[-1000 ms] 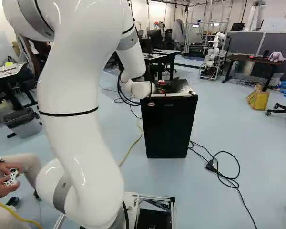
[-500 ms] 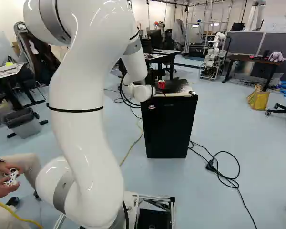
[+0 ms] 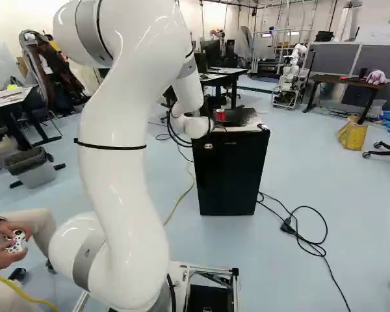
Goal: Grab a drink from the fridge
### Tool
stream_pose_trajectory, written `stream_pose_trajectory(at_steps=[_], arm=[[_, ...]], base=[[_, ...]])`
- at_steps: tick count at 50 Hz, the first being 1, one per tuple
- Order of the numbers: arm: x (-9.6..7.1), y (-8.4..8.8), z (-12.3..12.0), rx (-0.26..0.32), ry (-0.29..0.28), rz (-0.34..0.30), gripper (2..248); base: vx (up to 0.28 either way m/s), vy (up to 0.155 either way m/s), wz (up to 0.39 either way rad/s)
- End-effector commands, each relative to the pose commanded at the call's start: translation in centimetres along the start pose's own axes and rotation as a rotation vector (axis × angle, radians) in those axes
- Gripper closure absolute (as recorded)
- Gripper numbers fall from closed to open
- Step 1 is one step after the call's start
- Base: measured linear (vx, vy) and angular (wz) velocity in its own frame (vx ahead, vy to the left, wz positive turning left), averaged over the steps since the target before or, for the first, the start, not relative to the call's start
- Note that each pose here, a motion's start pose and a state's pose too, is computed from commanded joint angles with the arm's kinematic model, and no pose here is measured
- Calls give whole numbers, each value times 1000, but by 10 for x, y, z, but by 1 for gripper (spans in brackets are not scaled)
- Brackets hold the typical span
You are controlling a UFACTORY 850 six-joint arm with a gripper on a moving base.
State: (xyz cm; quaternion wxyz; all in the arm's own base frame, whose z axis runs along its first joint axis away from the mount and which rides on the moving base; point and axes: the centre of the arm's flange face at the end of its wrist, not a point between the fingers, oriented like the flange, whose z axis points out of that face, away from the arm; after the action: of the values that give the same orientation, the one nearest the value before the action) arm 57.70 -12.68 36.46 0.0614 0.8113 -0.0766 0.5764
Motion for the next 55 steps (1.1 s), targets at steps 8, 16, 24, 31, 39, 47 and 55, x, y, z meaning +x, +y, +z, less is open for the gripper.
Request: stream_pose_trajectory(at_steps=[8, 16, 24, 31, 39, 47, 55], arm=[[2, 1, 7, -1, 14, 0, 3], [5, 3, 14, -5, 31, 1, 3], [7, 6, 21, -8, 49, 2, 3], [9, 6, 26, -8, 61, 2, 3], [9, 5, 28, -8, 65, 2, 3], [10, 5, 29, -7, 66, 2, 3], [10, 5, 29, -7, 66, 2, 65]], base=[[0, 0, 0], [0, 0, 0], [0, 0, 0], [0, 0, 0], [0, 0, 0], [0, 0, 0], [0, 0, 0]])
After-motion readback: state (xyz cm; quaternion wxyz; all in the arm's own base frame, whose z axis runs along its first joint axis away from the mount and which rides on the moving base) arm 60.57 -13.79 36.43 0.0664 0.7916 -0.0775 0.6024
